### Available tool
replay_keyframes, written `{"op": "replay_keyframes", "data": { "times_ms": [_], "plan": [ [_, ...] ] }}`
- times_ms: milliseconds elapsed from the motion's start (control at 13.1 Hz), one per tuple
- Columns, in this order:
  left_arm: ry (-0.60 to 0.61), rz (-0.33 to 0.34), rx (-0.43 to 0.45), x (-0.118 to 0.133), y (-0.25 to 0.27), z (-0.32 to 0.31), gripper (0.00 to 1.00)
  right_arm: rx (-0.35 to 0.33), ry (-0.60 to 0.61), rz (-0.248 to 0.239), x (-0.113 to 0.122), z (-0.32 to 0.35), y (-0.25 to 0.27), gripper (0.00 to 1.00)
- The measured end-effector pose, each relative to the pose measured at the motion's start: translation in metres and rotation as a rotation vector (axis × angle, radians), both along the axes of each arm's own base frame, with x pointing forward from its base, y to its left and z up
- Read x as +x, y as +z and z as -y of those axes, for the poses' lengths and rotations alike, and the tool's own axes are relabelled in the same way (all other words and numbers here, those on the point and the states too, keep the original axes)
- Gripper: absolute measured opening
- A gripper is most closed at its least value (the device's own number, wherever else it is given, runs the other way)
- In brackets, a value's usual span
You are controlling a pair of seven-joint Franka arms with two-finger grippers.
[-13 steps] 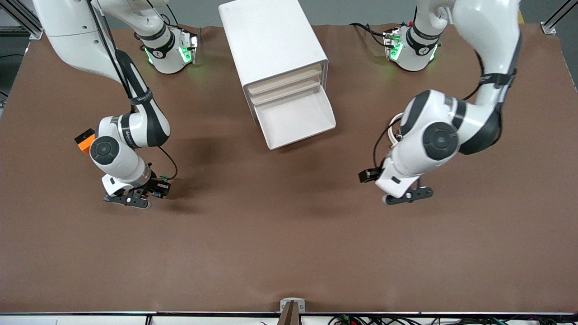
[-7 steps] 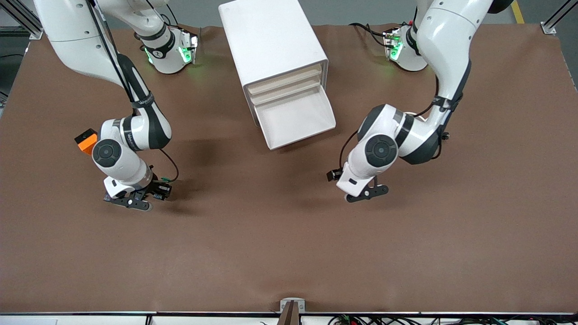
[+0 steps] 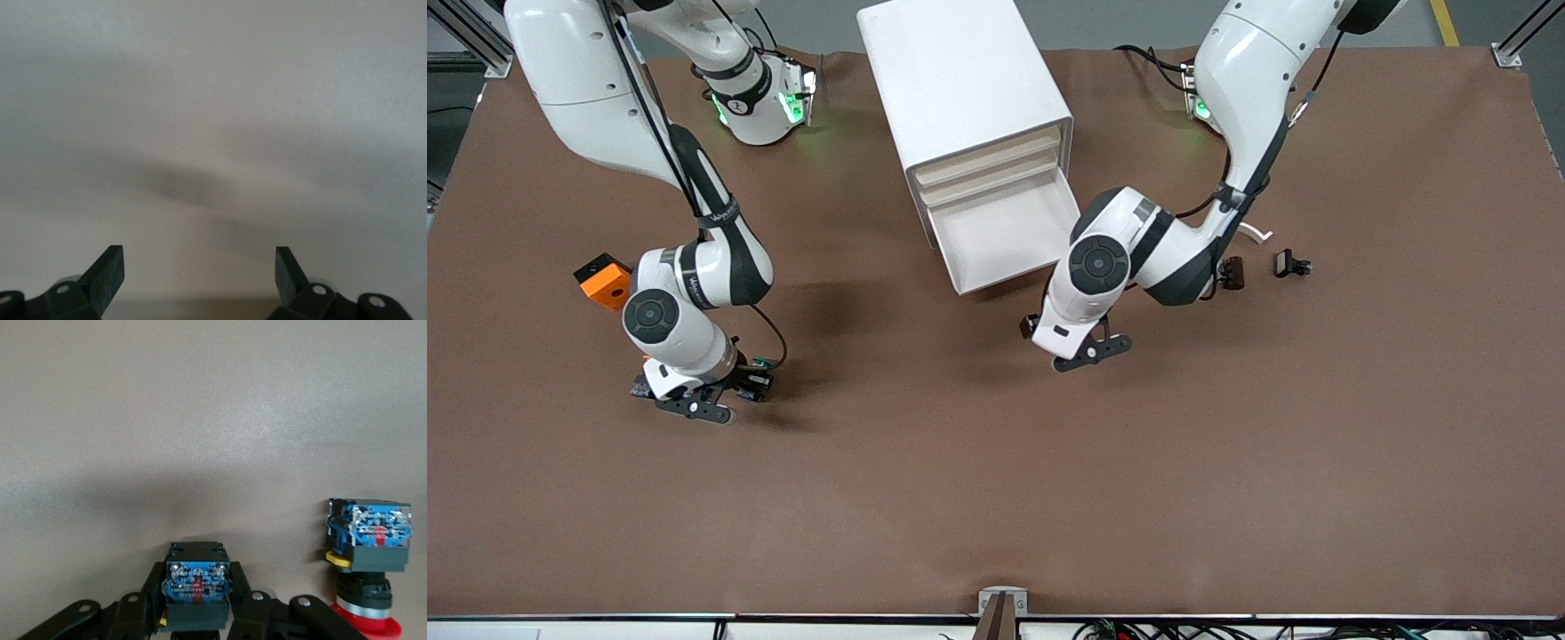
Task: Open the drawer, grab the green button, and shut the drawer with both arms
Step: 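Place the button beside the red button while the left gripper nears the drawer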
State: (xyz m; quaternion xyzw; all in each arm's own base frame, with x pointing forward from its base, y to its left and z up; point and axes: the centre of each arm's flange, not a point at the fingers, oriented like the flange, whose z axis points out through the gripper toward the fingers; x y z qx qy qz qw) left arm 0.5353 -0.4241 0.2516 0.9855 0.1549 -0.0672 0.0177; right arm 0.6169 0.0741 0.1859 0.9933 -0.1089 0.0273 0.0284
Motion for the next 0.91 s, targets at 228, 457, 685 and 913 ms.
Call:
{"op": "replay_keyframes", "data": {
  "times_ms": [228, 457, 685, 913],
  "plan": [
    [-0.021, -0.003, -0.011, -0.017, -0.010, 0.013, 1.00, -0.003, 0.003, -0.002, 0.003, -0.001, -0.005, 0.42],
    [-0.053, -0.021, -0.023, -0.035, -0.013, 0.028, 1.00, -0.004, 0.001, -0.001, 0.003, 0.000, -0.005, 0.49],
    [-0.063, -0.052, -0.042, -0.051, -0.016, 0.040, 1.00, -0.003, 0.000, 0.011, 0.008, 0.001, 0.000, 0.78],
    [-0.062, -0.078, -0.051, -0.061, -0.020, 0.045, 1.00, -0.010, -0.003, -0.001, 0.021, -0.001, 0.020, 1.00]
  ]
}}
